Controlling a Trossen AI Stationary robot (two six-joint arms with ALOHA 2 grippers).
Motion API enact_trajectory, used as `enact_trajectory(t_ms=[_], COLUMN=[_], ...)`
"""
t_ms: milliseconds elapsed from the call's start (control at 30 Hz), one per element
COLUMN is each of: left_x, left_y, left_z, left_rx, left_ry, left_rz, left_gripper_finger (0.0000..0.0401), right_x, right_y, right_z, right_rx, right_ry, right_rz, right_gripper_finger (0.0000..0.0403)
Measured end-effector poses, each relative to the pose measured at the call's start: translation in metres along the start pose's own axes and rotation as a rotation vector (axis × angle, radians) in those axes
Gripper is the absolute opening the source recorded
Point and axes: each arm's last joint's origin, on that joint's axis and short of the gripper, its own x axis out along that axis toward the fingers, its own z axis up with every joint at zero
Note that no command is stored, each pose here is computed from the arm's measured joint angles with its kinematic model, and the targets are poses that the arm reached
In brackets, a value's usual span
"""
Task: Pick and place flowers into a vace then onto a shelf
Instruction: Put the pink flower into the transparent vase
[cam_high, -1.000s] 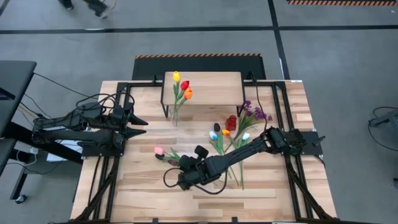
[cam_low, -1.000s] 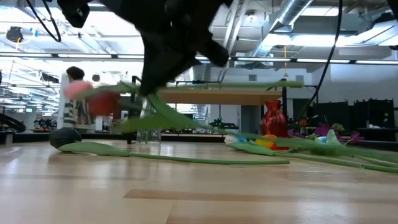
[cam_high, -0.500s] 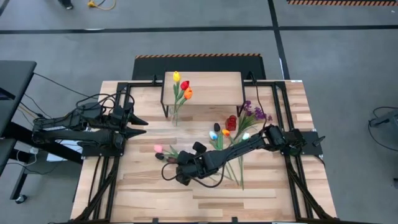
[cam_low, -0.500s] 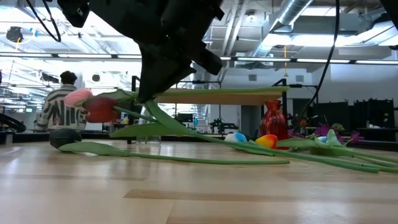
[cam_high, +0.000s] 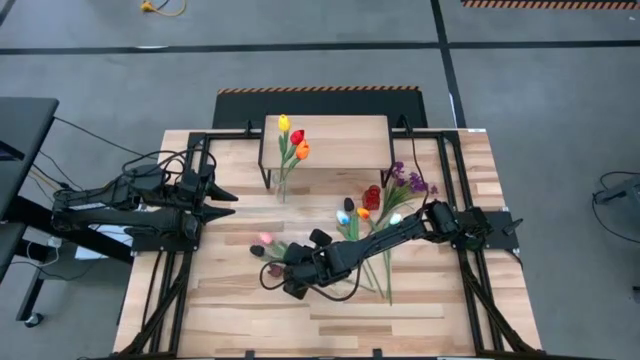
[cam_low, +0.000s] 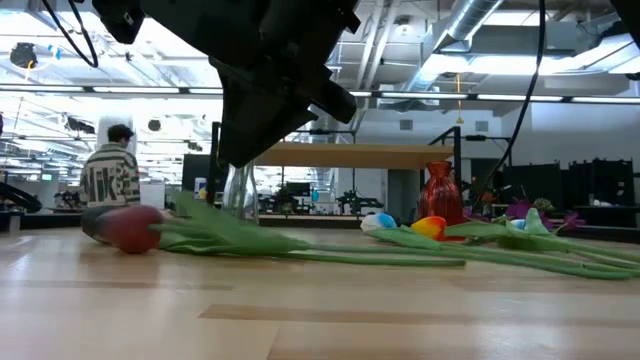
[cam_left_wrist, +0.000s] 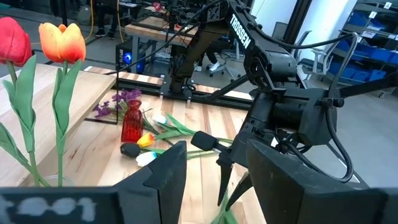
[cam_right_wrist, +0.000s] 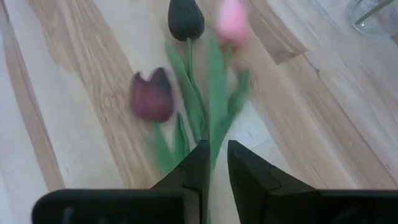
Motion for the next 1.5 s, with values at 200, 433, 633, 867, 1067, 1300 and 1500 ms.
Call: enact_trajectory(t_ms=[200, 433, 633, 867, 1067, 1300, 1500], left_x=[0.000, 0.000, 0.000, 0.000, 0.000, 0.000, 0.000], left_y=[0.000, 0.000, 0.000, 0.000, -0.001, -0.002, -0.002], left_z=[0.000, 0.000, 0.000, 0.000, 0.000, -0.001, -0.001], left_rx=[0.000, 0.000, 0.000, 0.000, -0.001, -0.001, -0.001], left_ry=[0.000, 0.000, 0.000, 0.003, 0.009, 0.014, 0.014], left_rz=[0.000, 0.000, 0.001, -0.007, -0.021, -0.027, -0.022], left_gripper_finger=[0.0157, 0.0157, 0.0157, 0.0157, 0.0157, 0.0157, 0.0157], right_x=[0.000, 0.002, 0.009, 0.052, 0.080, 0.089, 0.084], right_y=[0.000, -0.003, -0.014, -0.019, -0.024, -0.026, -0.025], right_z=[-0.001, 0.001, 0.012, 0.013, 0.000, -0.006, -0.005], right_rx=[-0.009, -0.002, 0.001, -0.004, -0.006, -0.007, -0.008], right_ry=[0.011, 0.025, 0.033, 0.070, 0.133, 0.158, 0.135], right_rz=[0.008, 0.019, 0.043, 0.153, 0.096, 0.081, 0.059], right_gripper_finger=[0.0006, 0.0026, 0.0047, 0.0073, 0.0091, 0.0062, 0.0007])
